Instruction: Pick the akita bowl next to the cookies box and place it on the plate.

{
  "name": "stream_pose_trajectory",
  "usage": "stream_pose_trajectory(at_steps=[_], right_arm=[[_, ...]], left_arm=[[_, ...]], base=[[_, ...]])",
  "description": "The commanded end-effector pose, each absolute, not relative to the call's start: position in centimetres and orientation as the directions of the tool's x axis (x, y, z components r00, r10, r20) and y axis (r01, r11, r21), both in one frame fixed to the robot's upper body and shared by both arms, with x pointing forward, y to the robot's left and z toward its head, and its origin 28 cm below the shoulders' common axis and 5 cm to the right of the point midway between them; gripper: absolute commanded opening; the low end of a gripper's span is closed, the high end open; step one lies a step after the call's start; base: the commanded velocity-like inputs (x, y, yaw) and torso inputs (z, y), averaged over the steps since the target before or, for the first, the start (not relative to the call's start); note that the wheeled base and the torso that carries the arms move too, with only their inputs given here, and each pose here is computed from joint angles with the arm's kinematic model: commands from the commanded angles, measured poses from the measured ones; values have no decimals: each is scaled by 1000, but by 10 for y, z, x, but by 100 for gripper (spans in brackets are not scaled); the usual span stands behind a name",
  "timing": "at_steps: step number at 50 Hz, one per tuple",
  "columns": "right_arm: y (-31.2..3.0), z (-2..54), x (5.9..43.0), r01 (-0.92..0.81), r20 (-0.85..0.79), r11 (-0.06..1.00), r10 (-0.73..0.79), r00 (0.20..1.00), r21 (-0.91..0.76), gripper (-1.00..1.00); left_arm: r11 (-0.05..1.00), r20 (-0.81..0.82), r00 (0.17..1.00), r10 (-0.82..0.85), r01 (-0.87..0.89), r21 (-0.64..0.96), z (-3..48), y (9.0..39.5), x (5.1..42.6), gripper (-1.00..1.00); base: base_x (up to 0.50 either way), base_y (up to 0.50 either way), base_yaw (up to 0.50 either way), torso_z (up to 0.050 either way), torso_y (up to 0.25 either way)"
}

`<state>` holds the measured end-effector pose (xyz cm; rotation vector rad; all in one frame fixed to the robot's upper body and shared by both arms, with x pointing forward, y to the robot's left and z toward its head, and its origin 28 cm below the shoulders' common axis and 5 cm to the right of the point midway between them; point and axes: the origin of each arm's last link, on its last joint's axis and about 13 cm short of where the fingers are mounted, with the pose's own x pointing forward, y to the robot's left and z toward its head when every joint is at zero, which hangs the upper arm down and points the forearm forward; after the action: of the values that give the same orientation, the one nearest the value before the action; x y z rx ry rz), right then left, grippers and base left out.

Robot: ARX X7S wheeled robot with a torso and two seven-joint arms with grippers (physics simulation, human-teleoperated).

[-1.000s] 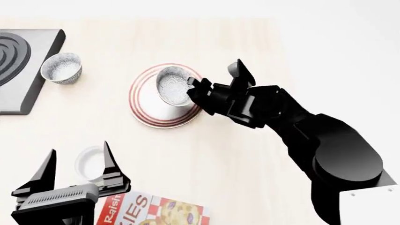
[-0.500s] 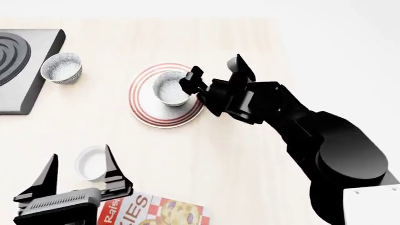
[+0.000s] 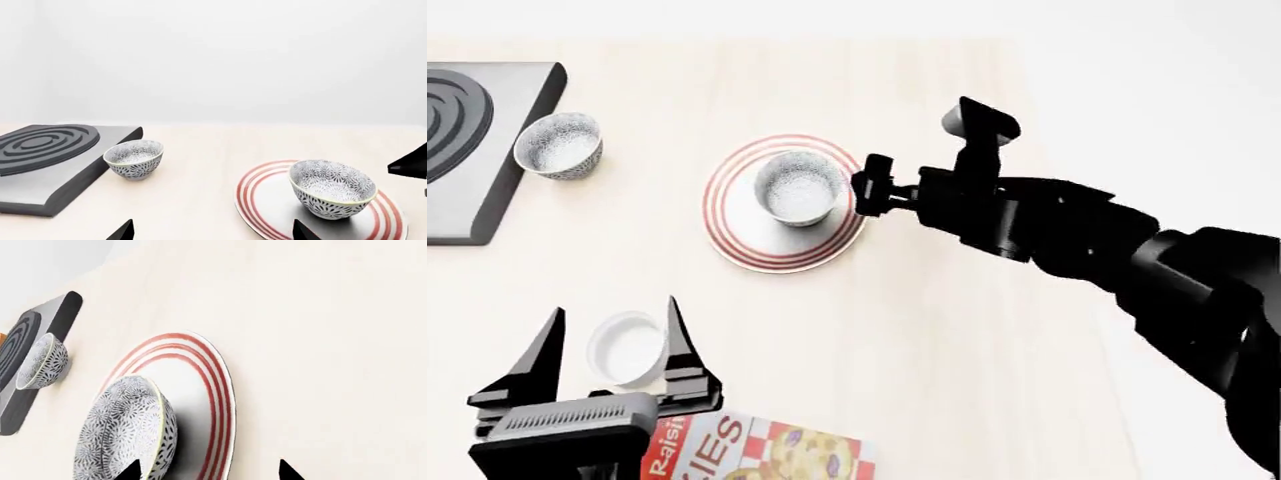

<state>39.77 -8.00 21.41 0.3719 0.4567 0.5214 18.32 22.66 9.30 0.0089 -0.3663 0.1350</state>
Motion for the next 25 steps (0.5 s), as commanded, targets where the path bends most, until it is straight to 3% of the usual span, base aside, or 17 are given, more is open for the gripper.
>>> stream_pose_trajectory(at_steps=[1, 9, 16, 25], right_arm=[[-96, 219, 307, -530, -210, 792, 598, 774, 303, 100], [-115, 224, 239, -539, -56, 831, 550, 833, 140, 100], [-125, 206, 196, -324, 188, 939, 341, 921, -117, 100], [-132, 191, 159, -94, 412, 959, 202, 888, -268, 100]], left_arm=[[996, 381, 921, 77, -85, 4, 102, 228, 191, 100], [997, 381, 921, 78, -80, -9, 105, 234, 204, 100], [995, 411, 906, 102, -96, -34, 112, 238, 210, 100], [989, 463, 875, 145, -112, -99, 127, 242, 211, 100]], base=[[0, 0, 0, 0, 0], [0, 0, 0, 0, 0], [0, 0, 0, 0, 0], [0, 0, 0, 0, 0]])
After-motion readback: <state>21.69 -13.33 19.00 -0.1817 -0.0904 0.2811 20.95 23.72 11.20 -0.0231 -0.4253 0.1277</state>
